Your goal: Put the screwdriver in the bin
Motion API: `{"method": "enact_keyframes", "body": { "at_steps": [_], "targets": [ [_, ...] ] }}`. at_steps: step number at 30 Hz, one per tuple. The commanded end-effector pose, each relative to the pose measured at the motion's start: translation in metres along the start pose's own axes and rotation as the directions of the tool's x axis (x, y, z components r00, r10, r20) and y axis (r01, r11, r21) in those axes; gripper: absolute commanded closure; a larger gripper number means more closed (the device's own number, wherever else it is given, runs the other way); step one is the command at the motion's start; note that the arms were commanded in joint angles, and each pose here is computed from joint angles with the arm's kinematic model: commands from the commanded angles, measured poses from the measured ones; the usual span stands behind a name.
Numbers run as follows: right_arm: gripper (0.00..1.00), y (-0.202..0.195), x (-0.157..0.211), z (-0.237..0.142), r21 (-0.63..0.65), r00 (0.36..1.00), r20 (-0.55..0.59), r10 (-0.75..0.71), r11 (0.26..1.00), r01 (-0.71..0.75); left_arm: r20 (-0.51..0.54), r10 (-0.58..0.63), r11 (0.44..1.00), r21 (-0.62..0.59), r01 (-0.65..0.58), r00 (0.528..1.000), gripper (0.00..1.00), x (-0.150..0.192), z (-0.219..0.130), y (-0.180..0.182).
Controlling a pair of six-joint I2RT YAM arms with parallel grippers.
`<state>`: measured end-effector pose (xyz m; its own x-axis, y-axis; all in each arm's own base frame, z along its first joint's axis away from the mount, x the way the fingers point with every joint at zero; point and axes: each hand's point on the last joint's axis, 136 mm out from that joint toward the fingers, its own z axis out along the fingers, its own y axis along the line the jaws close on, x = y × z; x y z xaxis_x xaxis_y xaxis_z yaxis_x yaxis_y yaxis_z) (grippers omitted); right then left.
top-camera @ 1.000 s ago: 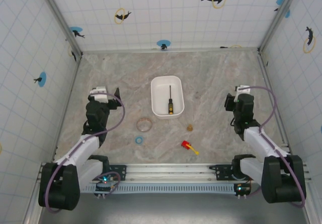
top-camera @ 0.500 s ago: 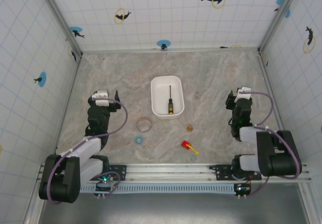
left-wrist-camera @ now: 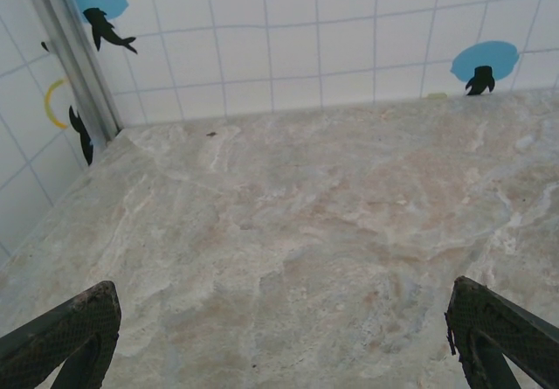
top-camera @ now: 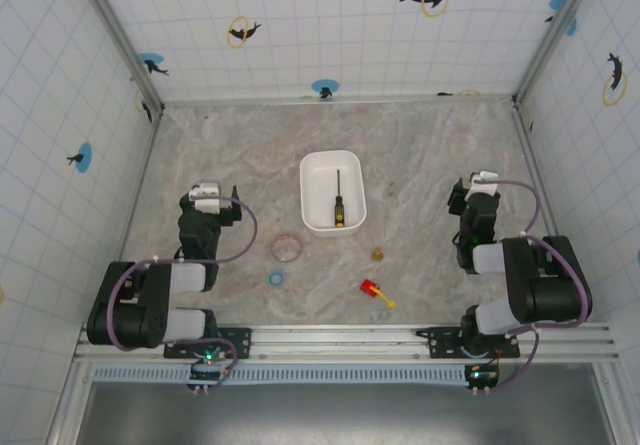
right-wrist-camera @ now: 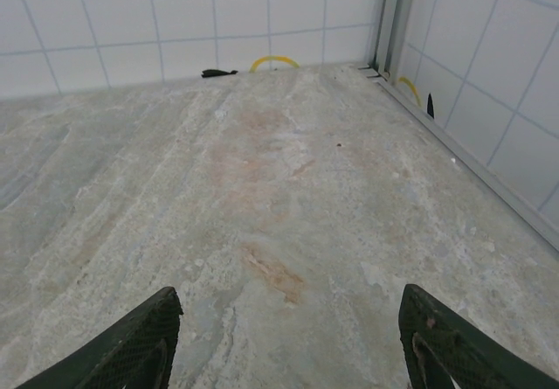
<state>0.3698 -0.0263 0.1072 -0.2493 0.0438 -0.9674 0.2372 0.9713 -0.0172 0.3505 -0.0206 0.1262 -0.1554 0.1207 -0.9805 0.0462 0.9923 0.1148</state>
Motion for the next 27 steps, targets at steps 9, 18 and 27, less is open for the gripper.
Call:
{"method": "enact_keyframes", "body": {
  "at_steps": [9,18,27],
  "targets": [
    [0.28,-0.001,-0.016,0.008,-0.004,0.999,0.030,0.028,1.000,-0.028,0.044,-0.015,1.000,-0.007,0.016,0.999,0.03,-0.003,0.017,0.008],
    [0.03,-0.001,-0.015,0.008,-0.003,0.999,0.028,0.027,1.000,-0.027,-0.004,-0.054,0.999,-0.006,0.054,0.999,0.03,0.001,0.028,0.016],
    [0.01,-0.001,-0.015,0.009,-0.003,0.999,0.026,0.028,1.000,-0.028,-0.005,-0.058,0.998,0.000,0.058,0.998,0.03,0.002,0.029,0.016]
  ]
}}
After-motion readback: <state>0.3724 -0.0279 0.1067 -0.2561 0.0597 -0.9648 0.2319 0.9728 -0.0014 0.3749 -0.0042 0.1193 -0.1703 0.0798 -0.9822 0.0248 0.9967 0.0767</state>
